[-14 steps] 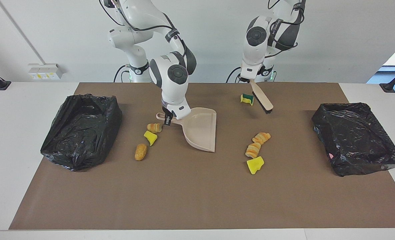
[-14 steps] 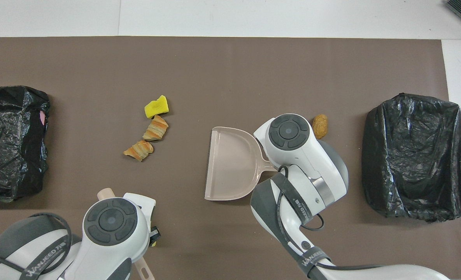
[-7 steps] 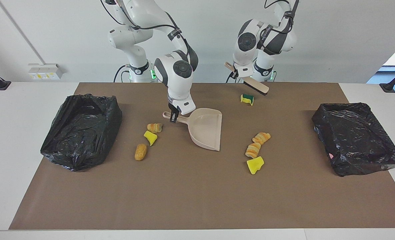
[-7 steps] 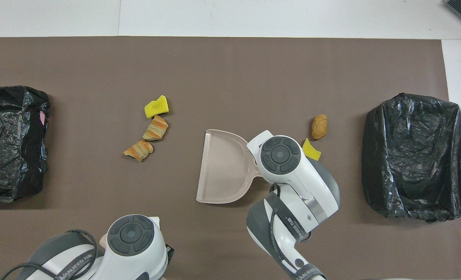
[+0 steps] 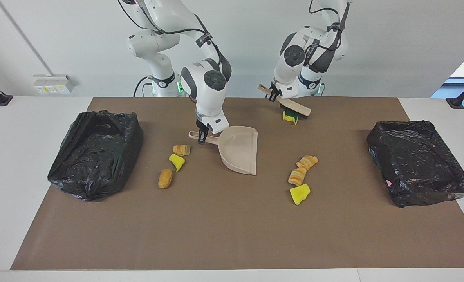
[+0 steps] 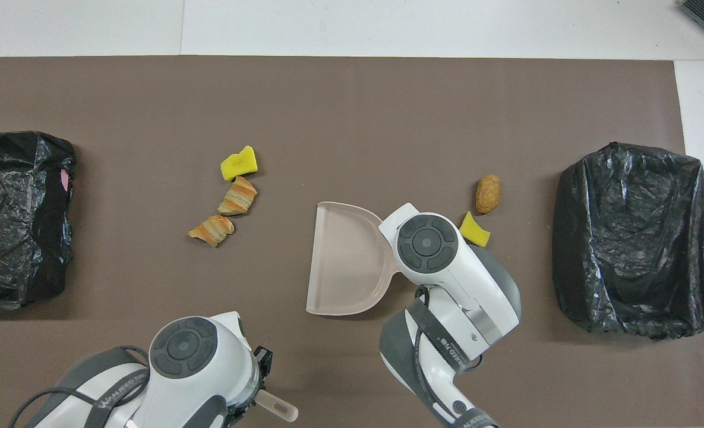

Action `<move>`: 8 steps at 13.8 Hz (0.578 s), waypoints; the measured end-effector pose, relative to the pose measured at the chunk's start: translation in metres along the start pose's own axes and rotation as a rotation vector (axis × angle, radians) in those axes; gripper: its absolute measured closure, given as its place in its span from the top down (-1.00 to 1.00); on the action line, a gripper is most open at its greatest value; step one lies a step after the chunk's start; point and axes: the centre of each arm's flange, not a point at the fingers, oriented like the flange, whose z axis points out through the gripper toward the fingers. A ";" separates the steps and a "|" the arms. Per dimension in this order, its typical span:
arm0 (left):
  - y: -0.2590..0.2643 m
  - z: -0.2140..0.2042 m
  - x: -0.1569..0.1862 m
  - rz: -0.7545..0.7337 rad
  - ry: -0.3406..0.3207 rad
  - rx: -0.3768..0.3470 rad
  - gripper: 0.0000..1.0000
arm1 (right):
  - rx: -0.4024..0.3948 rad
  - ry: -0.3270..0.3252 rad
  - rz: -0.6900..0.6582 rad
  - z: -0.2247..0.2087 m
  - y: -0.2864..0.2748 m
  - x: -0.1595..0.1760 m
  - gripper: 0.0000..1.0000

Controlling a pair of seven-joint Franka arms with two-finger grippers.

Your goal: Sweep and dump trash in bin

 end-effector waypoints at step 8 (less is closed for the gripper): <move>0.097 -0.086 0.054 0.401 0.029 -0.092 -0.47 | -0.001 -0.001 0.000 0.000 0.000 -0.001 -0.37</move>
